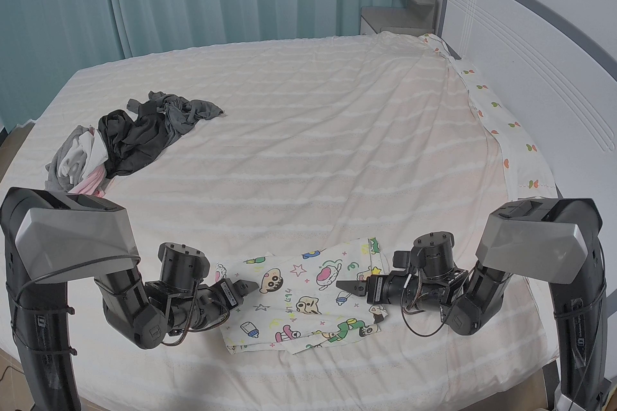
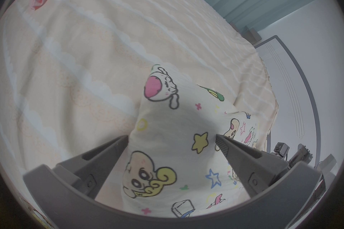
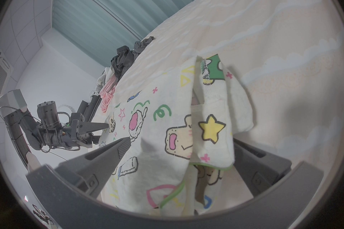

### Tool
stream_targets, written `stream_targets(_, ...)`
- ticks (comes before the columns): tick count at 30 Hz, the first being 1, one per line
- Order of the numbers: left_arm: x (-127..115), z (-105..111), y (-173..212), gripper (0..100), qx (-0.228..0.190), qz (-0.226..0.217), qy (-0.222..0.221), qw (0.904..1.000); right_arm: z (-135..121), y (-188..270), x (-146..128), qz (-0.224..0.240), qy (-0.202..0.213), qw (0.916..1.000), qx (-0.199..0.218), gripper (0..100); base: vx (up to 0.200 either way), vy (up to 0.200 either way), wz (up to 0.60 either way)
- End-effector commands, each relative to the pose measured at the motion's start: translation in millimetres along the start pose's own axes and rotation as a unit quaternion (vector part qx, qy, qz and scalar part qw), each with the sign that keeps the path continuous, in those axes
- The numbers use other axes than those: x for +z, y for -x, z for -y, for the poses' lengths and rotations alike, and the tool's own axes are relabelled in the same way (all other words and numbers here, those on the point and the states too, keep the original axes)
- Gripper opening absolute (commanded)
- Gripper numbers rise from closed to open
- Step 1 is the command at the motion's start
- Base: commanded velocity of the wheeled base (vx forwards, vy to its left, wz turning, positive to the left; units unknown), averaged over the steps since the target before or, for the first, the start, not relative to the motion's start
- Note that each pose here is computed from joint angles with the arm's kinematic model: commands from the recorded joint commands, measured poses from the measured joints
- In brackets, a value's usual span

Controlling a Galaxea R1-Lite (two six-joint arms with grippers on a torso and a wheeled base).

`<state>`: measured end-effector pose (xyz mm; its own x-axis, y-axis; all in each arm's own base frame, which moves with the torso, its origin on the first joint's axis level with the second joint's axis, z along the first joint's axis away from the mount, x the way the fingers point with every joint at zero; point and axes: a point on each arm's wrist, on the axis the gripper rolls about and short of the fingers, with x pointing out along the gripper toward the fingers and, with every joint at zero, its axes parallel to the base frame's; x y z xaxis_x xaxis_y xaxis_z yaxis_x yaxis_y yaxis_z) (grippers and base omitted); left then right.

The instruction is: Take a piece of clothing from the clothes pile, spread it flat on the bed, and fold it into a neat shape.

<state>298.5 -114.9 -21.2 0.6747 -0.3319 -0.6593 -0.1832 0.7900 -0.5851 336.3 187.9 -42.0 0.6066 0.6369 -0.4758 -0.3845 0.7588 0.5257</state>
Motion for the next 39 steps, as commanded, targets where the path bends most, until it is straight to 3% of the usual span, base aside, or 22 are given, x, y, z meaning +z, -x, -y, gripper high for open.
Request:
stream_targets(1, -4, 0, -5, 100, 0.003, -0.006, -0.016, 0.9999, -1, -6, -6, -0.008, 0.002, 1.0000, 0.003, 100, 0.000, 0.000, 0.00)
stream_targets(16, -12, 2, -7, 100, -0.012, 0.000, -0.030, 0.9995, -14, -10, -9, -0.008, 0.013, 0.9997, 0.019, 100, 0.000, 0.000, 0.00)
stream_targets(17, -11, 2, -6, 0, -0.013, 0.000, -0.029, 0.9995, -14, -11, -9, -0.008, 0.012, 0.9997, 0.019, 0, 0.000, 0.000, 0.00)
stream_targets(30, -15, -3, 0, 0, -0.036, 0.017, -0.026, 0.9989, -19, -12, -14, -0.004, 0.019, 0.9994, 0.029, 0, 0.000, 0.000, 0.00)
stream_targets(39, -13, -3, 14, 0, -0.084, 0.063, -0.004, 0.9945, -17, -13, -18, -0.003, 0.018, 0.9995, 0.025, 0, 0.000, 0.000, 0.00)
